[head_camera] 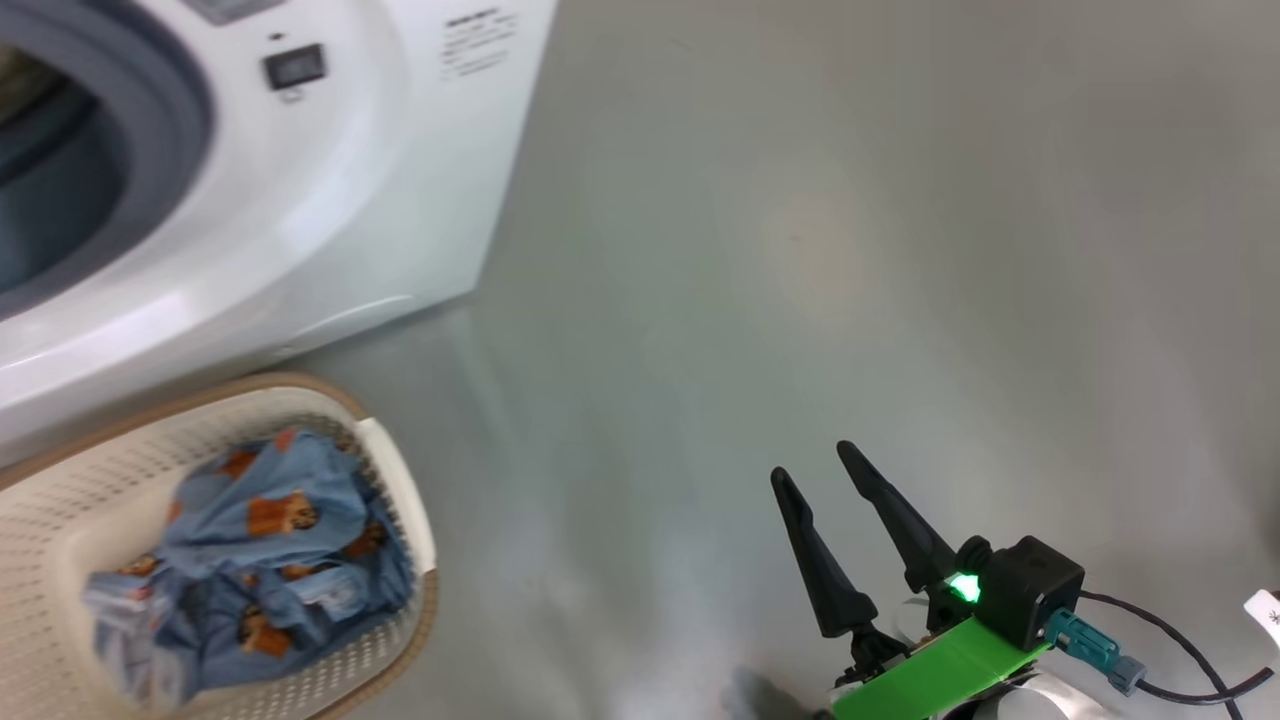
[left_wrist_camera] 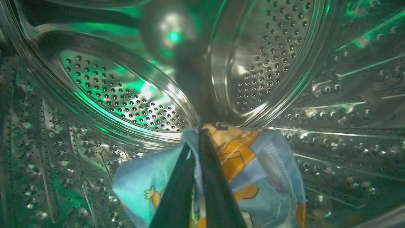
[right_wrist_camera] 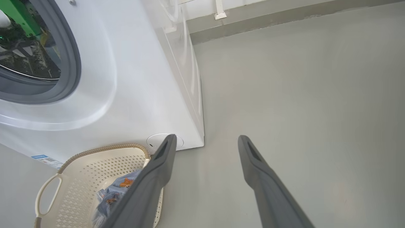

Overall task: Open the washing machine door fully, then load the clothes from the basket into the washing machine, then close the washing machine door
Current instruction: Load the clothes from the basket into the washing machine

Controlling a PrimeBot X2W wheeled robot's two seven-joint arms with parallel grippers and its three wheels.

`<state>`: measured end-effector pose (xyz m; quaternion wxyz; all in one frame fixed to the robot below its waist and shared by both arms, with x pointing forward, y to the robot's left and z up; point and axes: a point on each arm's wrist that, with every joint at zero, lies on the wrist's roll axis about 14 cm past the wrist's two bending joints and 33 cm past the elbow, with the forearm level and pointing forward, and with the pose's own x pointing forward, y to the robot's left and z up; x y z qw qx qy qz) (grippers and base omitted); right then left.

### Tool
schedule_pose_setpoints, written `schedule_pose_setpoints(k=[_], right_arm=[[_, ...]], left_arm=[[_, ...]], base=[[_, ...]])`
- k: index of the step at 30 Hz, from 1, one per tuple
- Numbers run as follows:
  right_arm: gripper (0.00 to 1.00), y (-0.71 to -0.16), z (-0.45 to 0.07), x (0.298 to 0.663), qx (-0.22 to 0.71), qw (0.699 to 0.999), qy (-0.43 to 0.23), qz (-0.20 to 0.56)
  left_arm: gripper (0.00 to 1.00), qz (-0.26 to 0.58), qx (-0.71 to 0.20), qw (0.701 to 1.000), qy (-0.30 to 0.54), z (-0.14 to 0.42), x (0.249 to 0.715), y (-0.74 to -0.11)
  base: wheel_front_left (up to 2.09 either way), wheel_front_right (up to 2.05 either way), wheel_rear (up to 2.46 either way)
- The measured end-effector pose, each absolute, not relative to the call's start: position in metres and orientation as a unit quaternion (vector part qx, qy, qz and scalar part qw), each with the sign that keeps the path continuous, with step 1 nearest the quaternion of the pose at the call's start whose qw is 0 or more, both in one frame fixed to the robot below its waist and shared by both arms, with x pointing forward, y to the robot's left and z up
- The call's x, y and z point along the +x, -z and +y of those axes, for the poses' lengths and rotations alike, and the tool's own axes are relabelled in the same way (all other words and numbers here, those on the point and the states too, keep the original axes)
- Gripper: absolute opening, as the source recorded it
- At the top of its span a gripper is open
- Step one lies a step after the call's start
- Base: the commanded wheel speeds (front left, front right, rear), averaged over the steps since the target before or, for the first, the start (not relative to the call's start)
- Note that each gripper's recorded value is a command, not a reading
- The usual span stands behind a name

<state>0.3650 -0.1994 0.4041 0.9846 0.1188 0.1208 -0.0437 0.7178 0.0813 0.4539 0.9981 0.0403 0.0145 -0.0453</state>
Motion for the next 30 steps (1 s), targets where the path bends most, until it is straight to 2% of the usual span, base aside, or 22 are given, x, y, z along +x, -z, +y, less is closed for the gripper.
schedule_pose_setpoints(k=[8,16,18,19,20,30], right_arm=[[1.00,-0.397,-0.209,0.354,0.125,0.980,0.072,0.138],[1.00,-0.395,-0.218,0.348,0.120,0.978,0.089,0.144],[1.00,-0.395,-0.217,0.349,0.121,0.978,0.087,0.143],[1.00,-0.396,-0.216,0.349,0.122,0.979,0.086,0.141],[1.00,-0.396,-0.215,0.350,0.123,0.979,0.084,0.140],[1.00,-0.405,-0.205,0.358,0.128,0.982,0.061,0.121]], left_arm=[[0.00,0.058,0.062,0.996,0.041,0.077,0.735,-0.413],[0.00,0.149,0.093,0.983,0.057,0.070,0.732,-0.370],[0.46,0.166,0.098,0.979,0.063,0.071,0.728,-0.365],[0.91,0.166,0.100,0.979,0.062,0.073,0.728,-0.366],[1.00,0.165,0.101,0.979,0.062,0.074,0.727,-0.368],[1.00,0.128,0.076,0.988,0.042,0.071,0.709,-0.401]], base=[[0.00,0.00,0.00],[0.00,0.00,0.00],[0.00,0.00,0.00],[0.00,0.00,0.00],[0.00,0.00,0.00],[0.00,0.00,0.00]])
